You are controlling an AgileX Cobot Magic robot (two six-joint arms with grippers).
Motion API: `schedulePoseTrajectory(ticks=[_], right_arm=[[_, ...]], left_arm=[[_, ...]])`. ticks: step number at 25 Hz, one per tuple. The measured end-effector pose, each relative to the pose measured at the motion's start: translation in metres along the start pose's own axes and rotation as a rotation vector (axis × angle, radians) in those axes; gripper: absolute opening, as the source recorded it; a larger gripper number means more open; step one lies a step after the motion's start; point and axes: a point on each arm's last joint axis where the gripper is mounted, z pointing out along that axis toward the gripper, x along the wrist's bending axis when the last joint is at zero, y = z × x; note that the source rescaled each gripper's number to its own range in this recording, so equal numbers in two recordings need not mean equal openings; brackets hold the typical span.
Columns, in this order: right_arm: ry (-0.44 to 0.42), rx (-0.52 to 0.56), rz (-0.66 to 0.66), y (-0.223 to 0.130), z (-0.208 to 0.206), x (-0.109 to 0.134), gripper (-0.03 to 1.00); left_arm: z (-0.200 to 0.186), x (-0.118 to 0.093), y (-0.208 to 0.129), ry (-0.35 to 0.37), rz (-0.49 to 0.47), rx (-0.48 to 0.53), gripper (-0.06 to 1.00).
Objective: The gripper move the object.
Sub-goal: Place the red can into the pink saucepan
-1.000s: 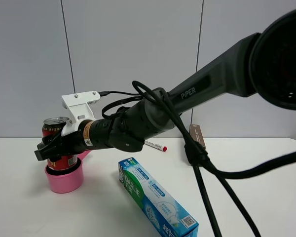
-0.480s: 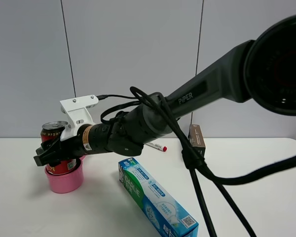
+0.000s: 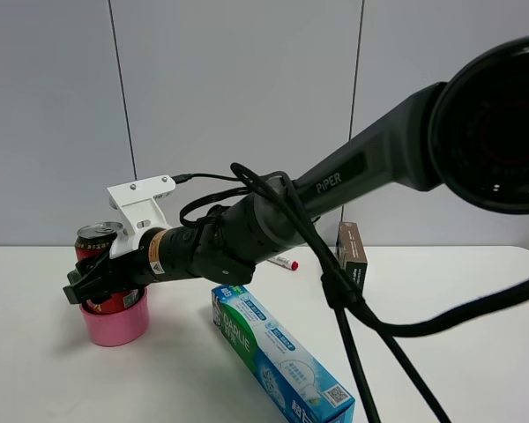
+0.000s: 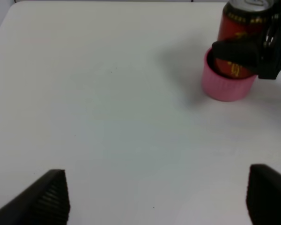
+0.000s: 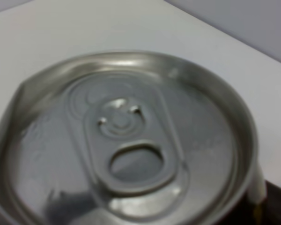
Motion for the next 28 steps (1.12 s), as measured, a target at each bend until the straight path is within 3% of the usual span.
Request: schedulePoseTrajectory(ticks=[25,28], right_arm=[[-0.035,0.044,0.039,-0.012,0.003,-0.003,0.00],[-0.026,0.022,0.055,-0.011,0.003,-0.002,0.07]], left_arm=[[0.000,0.000,0.000,0.000,0.000,0.000,1.00],[0.000,0.000,0.000,0.000,0.000,0.000,1.00]])
